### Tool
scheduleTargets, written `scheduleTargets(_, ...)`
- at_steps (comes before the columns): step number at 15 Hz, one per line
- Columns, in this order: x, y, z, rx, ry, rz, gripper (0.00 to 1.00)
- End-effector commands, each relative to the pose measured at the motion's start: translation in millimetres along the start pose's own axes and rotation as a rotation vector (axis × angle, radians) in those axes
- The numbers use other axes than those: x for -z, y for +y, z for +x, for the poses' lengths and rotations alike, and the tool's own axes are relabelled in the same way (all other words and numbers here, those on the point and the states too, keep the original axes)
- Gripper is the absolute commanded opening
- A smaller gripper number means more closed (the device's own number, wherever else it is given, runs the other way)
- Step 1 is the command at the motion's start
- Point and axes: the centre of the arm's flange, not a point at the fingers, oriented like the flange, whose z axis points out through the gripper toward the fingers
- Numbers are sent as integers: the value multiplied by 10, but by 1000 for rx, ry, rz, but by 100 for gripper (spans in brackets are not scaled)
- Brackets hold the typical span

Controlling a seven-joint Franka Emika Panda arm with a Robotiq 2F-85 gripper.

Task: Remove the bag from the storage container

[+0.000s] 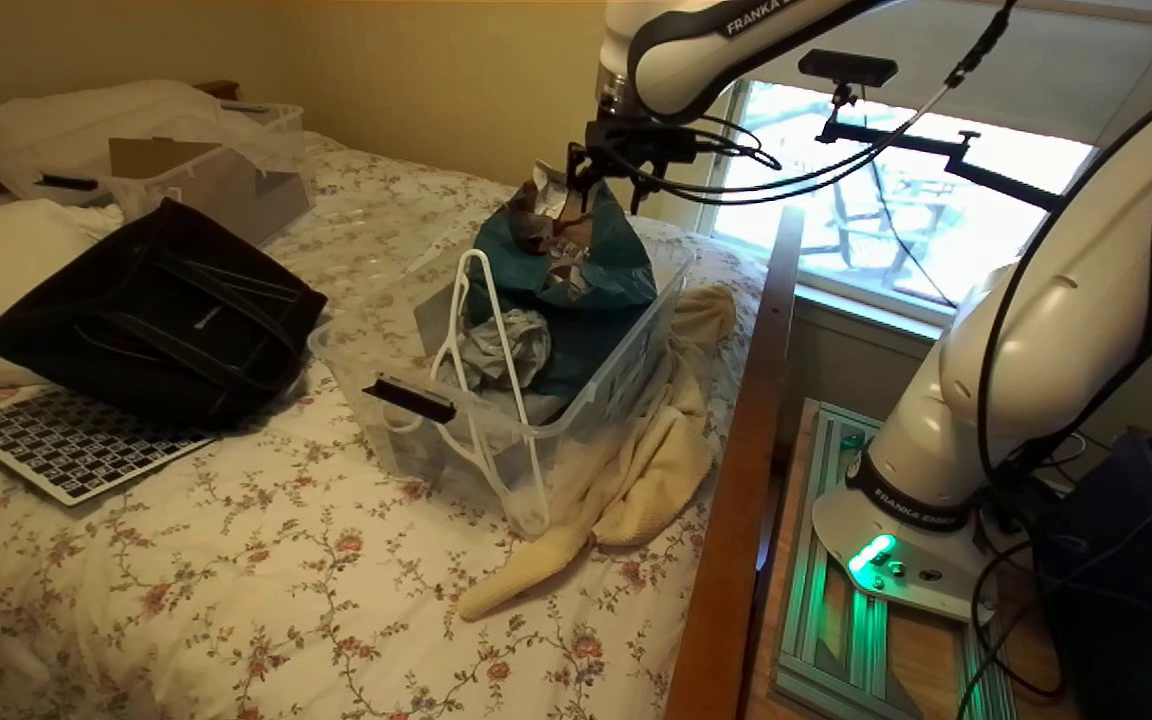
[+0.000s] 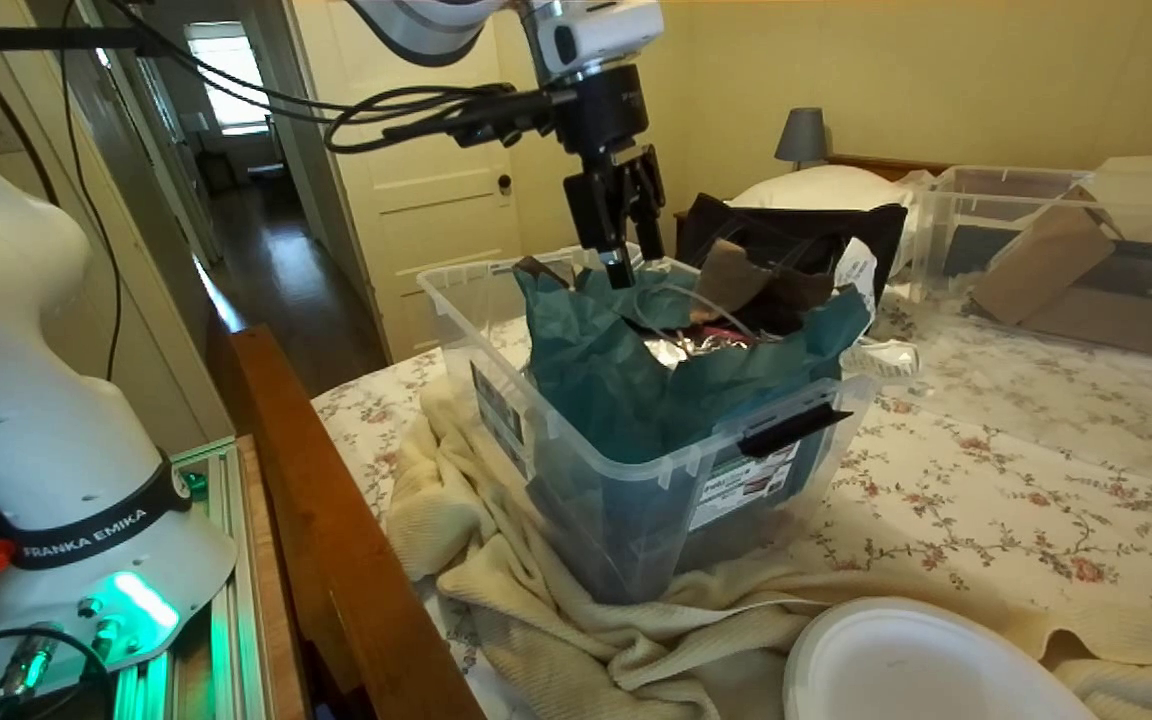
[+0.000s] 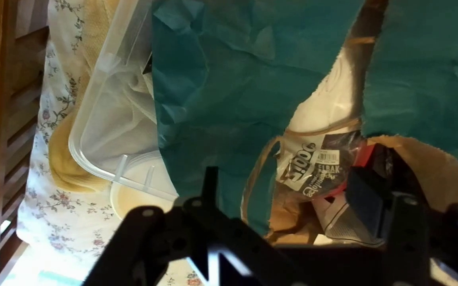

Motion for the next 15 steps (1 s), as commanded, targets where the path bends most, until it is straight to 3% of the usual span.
scheduleTargets(1, -76, -91, 99, 7, 1, 15, 97)
scheduleTargets(2, -94, -96, 110, 5, 1, 13, 93)
scheduleTargets(3, -108, -100, 115, 4, 1, 12, 71)
scheduleTargets(4, -119, -104, 121, 3, 1, 10, 70)
scheduleTargets(13, -187, -110, 150, -2, -3, -4, 7)
scheduleTargets(15, -194, -112, 146, 0, -5, -7, 0)
